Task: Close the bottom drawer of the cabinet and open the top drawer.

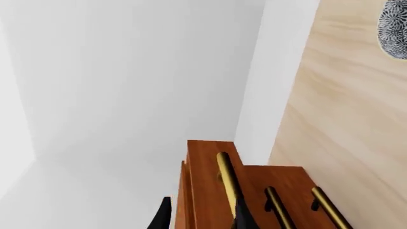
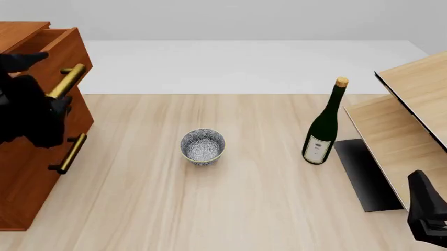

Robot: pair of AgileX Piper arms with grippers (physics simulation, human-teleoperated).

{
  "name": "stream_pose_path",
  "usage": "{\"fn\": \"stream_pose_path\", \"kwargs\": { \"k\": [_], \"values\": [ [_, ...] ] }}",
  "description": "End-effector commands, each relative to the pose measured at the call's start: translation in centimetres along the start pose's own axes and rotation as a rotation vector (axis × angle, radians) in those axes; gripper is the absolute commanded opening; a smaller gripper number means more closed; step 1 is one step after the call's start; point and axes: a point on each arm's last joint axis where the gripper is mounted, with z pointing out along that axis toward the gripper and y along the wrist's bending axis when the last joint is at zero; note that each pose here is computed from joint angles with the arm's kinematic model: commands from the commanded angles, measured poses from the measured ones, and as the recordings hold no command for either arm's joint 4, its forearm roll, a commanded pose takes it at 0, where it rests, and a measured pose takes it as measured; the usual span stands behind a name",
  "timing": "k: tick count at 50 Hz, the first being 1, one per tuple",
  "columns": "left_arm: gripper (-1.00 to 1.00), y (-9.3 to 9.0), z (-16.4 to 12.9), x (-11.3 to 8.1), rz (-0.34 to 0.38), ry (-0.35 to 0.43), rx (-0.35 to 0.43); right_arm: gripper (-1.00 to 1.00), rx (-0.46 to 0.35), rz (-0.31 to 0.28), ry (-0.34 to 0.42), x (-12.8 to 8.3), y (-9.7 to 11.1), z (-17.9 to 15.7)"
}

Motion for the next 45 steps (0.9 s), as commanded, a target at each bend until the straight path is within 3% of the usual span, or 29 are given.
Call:
{"fn": "stream_pose_path", "kwargs": {
  "k": [1, 2, 4, 6, 10, 12, 13, 14, 17, 20, 22, 24, 26, 28, 29, 30, 32, 33, 34, 36, 37, 42, 45],
  "values": [
    [1.0, 4.1, 0.6, -1.2, -0.088, -0.037, -0.018, 1.0, 0.007, 0.013, -0.003, 0.0, 0.0, 0.0],
    [1.0, 5.2, 0.6, -1.2, -0.123, -0.031, -0.034, 1.0, 0.007, 0.015, -0.003, -0.1, 0.0, 0.0],
    [1.0, 5.3, 0.8, -1.1, -0.117, -0.026, -0.036, 1.0, 0.008, 0.016, -0.004, -0.1, 0.0, 0.0],
    [1.0, 7.5, 1.0, -1.4, -0.212, -0.025, -0.033, 1.0, 0.008, 0.015, -0.003, 0.0, 0.0, 0.0],
    [1.0, 9.1, 1.5, -1.9, -0.295, -0.023, 0.026, 1.0, 0.009, 0.015, -0.003, 0.0, 0.0, 0.0],
    [1.0, 11.8, 1.9, -2.3, -0.44, -0.011, 0.054, 1.0, 0.007, 0.015, -0.003, 0.0, 0.0, 0.0],
    [1.0, 11.8, 1.9, -2.4, -0.434, -0.011, 0.062, 1.0, 0.006, 0.013, -0.003, -0.1, 0.0, 0.0],
    [1.0, 13.2, 1.9, -2.2, -0.502, 0.006, 0.055, 1.0, 0.006, 0.014, -0.002, 0.0, 0.0, 0.0],
    [1.0, 14.2, 1.9, -1.5, -0.546, 0.043, 0.042, 1.0, 0.007, 0.013, -0.002, 0.0, 0.0, 0.0],
    [1.0, 15.0, 2.0, -1.9, -0.6, 0.041, 0.068, 1.0, 0.007, 0.013, -0.002, 0.0, 0.0, 0.0],
    [1.0, 16.0, 1.9, -1.8, -0.681, 0.065, 0.079, 1.0, 0.004, 0.011, -0.002, 0.0, 0.0, 0.0],
    [1.0, 16.2, 1.9, -1.5, -0.697, 0.082, 0.081, 1.0, 0.003, 0.011, -0.002, 0.0, 0.0, 0.0],
    [1.0, 17.1, 2.3, -1.4, -0.799, 0.113, 0.104, 1.0, 0.002, 0.01, -0.001, 0.0, 0.0, 0.0],
    [1.0, 16.9, 2.2, -1.2, -0.802, 0.122, 0.106, 1.0, 0.001, 0.01, -0.002, 0.0, 0.0, 0.0],
    [1.0, 17.5, 2.3, -0.6, -0.874, 0.157, 0.099, 1.0, 0.001, 0.009, -0.002, 0.0, 0.0, 0.0],
    [1.0, 17.1, 2.2, -1.0, -0.842, 0.139, 0.108, 1.0, 0.001, 0.008, -0.001, 0.1, 0.0, 0.0],
    [1.0, 17.6, 2.5, -0.8, -0.943, 0.173, 0.123, 1.0, -0.002, 0.006, -0.001, 0.1, 0.0, 0.0],
    [1.0, 17.1, 2.2, -0.8, -0.891, 0.157, 0.117, 1.0, -0.002, 0.006, 0.0, 0.1, 0.0, 0.0],
    [1.0, 17.1, 2.2, -0.8, -0.891, 0.157, 0.117, 1.0, -0.002, 0.006, 0.0, 0.1, 0.0, 0.0],
    [1.0, 17.6, 2.6, -0.7, -0.999, 0.189, 0.133, 1.0, -0.004, 0.004, 0.0, 0.1, 0.0, 0.0],
    [1.0, 17.6, 2.1, -0.3, -0.976, 0.194, 0.108, 1.0, -0.004, 0.004, 0.0, 0.1, 0.0, 0.0],
    [1.0, 18.2, 1.6, 0.2, -1.096, 0.222, 0.08, 1.0, -0.005, -0.001, 0.001, 0.1, 0.0, 0.0],
    [1.0, 18.2, 1.1, 0.5, -1.108, 0.233, 0.064, 1.0, -0.01, -0.006, 0.002, 0.1, 0.0, 0.0]
  ]
}}
